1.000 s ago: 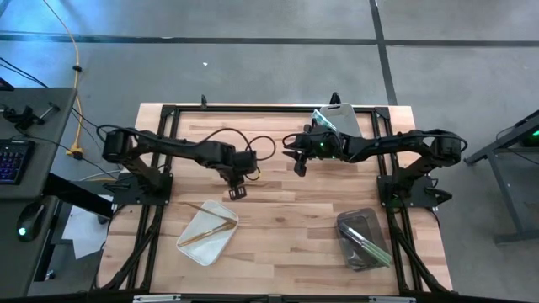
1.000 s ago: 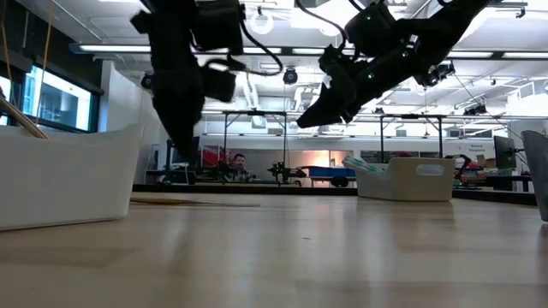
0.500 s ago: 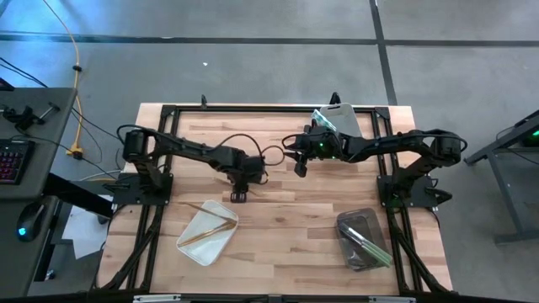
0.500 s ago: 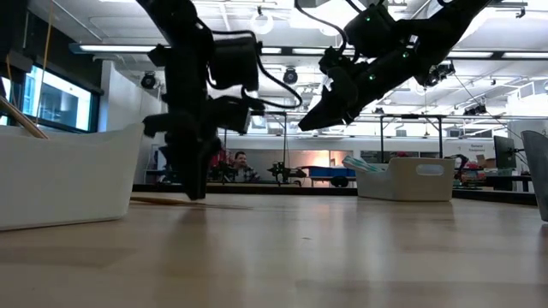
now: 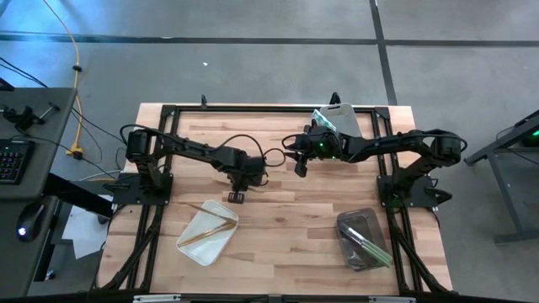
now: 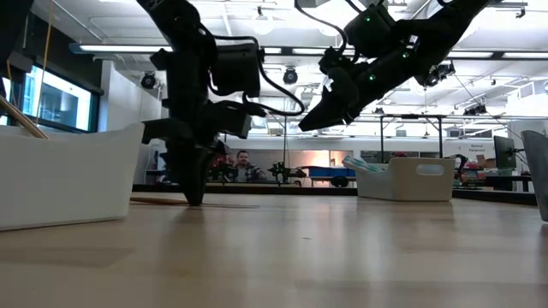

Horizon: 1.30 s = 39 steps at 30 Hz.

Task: Sort silverware by color (type)
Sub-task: Put the gold table knife into the white bin

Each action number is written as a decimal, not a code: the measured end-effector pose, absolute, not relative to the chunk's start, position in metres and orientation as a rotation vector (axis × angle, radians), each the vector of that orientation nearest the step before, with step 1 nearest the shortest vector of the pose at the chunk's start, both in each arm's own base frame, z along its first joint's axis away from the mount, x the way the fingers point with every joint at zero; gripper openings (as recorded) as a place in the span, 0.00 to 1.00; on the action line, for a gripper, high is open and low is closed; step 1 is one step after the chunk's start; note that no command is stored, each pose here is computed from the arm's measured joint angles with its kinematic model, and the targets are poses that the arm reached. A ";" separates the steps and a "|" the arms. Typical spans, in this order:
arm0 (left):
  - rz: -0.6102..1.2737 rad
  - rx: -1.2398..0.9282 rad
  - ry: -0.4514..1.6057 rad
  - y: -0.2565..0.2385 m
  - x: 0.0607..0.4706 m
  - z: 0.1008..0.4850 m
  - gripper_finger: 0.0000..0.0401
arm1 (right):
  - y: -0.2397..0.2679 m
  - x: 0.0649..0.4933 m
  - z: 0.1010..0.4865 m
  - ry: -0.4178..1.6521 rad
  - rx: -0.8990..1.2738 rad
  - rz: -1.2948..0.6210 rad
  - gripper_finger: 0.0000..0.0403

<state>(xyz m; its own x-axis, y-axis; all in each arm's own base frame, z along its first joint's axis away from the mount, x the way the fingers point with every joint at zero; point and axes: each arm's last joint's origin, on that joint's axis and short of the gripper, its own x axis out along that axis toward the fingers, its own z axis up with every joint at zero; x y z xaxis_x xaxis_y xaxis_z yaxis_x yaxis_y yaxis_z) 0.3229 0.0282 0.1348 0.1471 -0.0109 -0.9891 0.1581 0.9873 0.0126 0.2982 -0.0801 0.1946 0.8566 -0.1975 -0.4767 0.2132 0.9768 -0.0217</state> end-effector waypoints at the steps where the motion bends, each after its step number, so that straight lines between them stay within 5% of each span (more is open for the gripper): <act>1: -0.124 0.121 1.418 0.030 0.323 0.135 0.05 | -0.080 0.298 0.195 0.497 0.032 -0.216 0.21; 27: -0.049 0.002 1.433 0.038 0.324 0.179 0.00 | -0.080 0.298 0.195 0.498 0.033 -0.216 0.21; 39: -0.003 -0.082 1.351 0.040 0.325 0.164 0.00 | -0.080 0.298 0.194 0.499 0.033 -0.216 0.21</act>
